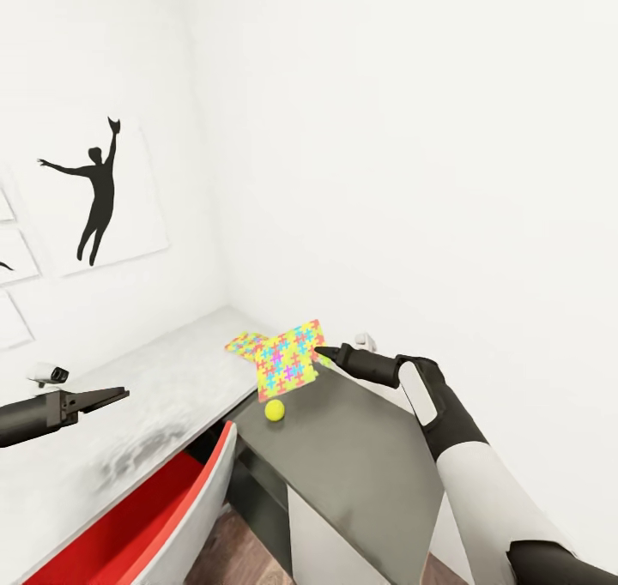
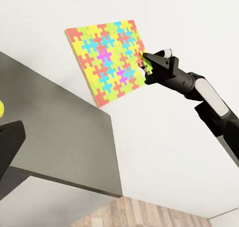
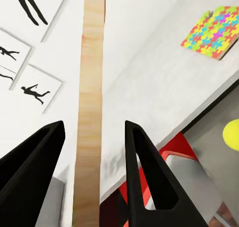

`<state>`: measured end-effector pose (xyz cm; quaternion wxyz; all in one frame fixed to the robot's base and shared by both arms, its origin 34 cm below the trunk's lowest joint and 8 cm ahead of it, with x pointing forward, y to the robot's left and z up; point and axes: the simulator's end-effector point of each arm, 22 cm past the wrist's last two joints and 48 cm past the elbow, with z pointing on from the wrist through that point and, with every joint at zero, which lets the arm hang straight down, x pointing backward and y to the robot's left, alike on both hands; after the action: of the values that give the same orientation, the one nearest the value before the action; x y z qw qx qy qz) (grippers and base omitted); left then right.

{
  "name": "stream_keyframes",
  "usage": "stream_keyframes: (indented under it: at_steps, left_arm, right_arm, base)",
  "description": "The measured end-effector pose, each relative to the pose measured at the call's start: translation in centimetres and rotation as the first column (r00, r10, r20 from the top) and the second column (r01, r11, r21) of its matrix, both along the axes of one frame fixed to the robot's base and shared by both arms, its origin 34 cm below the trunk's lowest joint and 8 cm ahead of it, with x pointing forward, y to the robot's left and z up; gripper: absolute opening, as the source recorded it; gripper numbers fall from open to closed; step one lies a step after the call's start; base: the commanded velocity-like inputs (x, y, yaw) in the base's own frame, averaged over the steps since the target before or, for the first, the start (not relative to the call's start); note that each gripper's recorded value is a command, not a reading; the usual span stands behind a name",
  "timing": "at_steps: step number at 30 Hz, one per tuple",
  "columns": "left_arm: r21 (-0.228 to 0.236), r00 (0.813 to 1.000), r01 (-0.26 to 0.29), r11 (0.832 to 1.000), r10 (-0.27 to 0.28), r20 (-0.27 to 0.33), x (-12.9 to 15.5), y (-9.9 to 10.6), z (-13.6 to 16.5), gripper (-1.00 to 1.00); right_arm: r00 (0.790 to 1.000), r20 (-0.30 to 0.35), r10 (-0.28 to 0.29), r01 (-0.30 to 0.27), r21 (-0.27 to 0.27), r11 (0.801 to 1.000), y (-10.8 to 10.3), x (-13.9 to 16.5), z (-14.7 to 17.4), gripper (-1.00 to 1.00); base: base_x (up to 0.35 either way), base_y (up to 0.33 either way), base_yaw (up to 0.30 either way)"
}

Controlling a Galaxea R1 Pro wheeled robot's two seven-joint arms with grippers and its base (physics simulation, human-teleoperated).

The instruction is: Put all the toys in the child's room - the three board games (two on the bed and one on the table), the two jigsaw puzzles on the table, and the tennis ball on the table - inside the toy box on the table in the child's room.

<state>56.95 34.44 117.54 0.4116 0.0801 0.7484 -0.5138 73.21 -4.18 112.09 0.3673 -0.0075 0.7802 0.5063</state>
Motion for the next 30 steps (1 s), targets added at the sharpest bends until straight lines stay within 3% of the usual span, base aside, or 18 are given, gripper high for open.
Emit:
stream_keyframes:
  at_steps: [13,22,30]
  left_arm:
    - [0.011,1.000,-0.004,1.000,0.004,0.000,0.0,0.4,0.1,1.00]
    - [0.014,1.000,-0.006,1.000,0.006,-0.001,-0.1,0.5,0.1,1.00]
    - [0.015,1.000,-0.007,1.000,0.007,-0.001,-0.1,0.6,0.1,1.00]
  right_arm:
    - [1.000,-0.002,0.006,-0.006,-0.008,1.000,1.1,-0.2,-0.1,-1.00]
    - [1.000,-0.001,0.015,-0.015,0.000,1.000,2.0,-0.4,0.1,-1.00]
    - [0.999,0.005,0.044,-0.044,-0.026,0.999,3.0,-0.9,-0.2,-1.00]
  base:
    - [-0.127,0.051,0.254]
    - [-0.016,0.116,0.292]
    - [-0.055,0.188,0.293]
